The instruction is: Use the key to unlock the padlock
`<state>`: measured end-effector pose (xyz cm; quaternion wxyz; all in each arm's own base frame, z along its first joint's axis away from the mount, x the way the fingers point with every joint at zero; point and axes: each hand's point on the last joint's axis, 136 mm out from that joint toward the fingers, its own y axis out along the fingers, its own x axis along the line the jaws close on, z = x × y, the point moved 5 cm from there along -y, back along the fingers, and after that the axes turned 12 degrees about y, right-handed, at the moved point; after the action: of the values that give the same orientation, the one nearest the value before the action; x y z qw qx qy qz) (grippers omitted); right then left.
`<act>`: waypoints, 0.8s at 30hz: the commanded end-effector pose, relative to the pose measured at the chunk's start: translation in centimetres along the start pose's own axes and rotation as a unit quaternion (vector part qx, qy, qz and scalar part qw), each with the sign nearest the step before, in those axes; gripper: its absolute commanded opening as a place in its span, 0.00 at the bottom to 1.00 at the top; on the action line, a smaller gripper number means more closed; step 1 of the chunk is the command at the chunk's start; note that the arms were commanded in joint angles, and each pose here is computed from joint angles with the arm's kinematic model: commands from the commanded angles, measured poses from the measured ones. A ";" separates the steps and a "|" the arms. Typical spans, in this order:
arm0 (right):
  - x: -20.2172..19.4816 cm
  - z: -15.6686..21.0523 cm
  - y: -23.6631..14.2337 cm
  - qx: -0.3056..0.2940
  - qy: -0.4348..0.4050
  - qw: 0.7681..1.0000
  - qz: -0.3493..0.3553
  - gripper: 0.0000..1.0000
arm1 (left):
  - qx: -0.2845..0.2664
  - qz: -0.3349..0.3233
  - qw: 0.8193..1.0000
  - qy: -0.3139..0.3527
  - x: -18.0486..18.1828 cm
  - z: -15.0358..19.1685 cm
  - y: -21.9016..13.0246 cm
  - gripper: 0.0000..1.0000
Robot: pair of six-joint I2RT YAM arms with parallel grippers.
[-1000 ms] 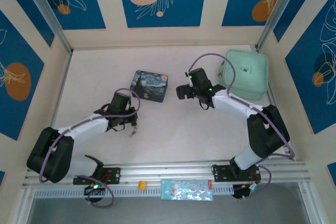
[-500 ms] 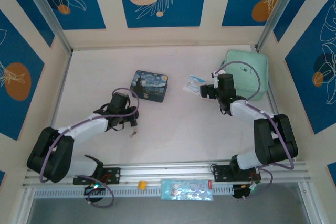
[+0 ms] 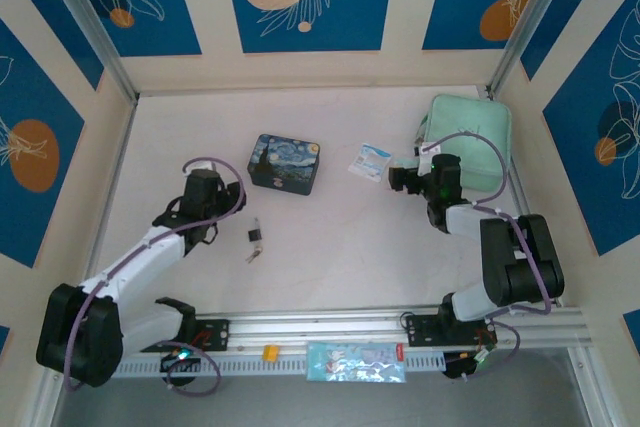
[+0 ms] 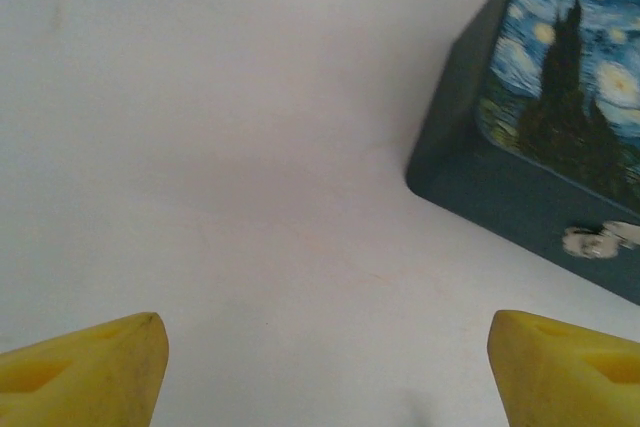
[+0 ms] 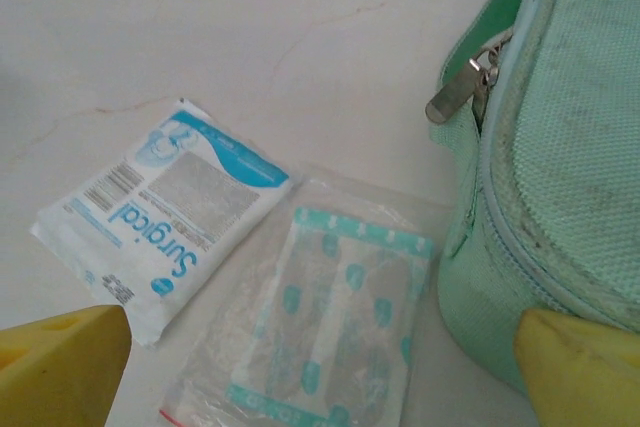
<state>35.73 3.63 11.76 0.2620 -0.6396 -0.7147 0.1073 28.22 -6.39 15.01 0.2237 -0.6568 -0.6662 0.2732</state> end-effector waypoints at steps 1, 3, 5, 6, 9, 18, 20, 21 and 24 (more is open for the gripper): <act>-0.7 -0.5 -0.3 -0.034 0.027 0.998 -0.037 0.99 | -0.042 -0.044 0.998 0.022 1.6 -2.3 -0.6 0.84; -1.3 -0.2 -0.7 -0.044 0.043 0.997 -0.045 0.99 | -0.051 -0.061 0.996 0.035 2.2 -2.7 -0.4 0.86; -1.4 0.3 -0.6 -0.051 0.043 0.997 -0.046 0.99 | -0.056 -0.080 0.994 0.049 2.8 -3.0 -0.1 0.87; -1.3 0.5 -0.6 -0.056 0.038 0.997 -0.047 0.99 | -0.060 -0.091 0.992 0.057 3.2 -3.0 0.1 0.88; -1.3 0.4 -0.6 -0.056 0.038 0.997 -0.047 0.99 | -0.074 -0.123 0.987 0.074 4.2 -2.9 0.5 0.89; -1.3 0.5 -0.6 -0.056 0.035 0.997 -0.041 0.99 | -0.137 -0.202 0.961 0.133 6.4 -3.0 1.5 0.90; -1.2 0.5 -0.6 -0.056 0.034 0.997 -0.042 0.99 | -0.152 -0.207 0.957 0.132 6.8 -2.3 2.1 0.90; -1.3 0.5 -0.6 -0.056 0.035 0.997 -0.042 0.99 | -0.158 -0.206 0.957 0.128 7.0 -1.9 2.5 0.91; -1.3 0.5 -0.6 -0.056 0.034 0.997 -0.042 0.99 | -0.161 -0.186 0.960 0.137 6.8 -1.9 3.6 0.92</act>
<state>34.86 2.15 10.81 0.2629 -0.6300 -0.7294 0.0446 30.45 0.25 11.55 0.2976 -0.5715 -0.7617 0.0687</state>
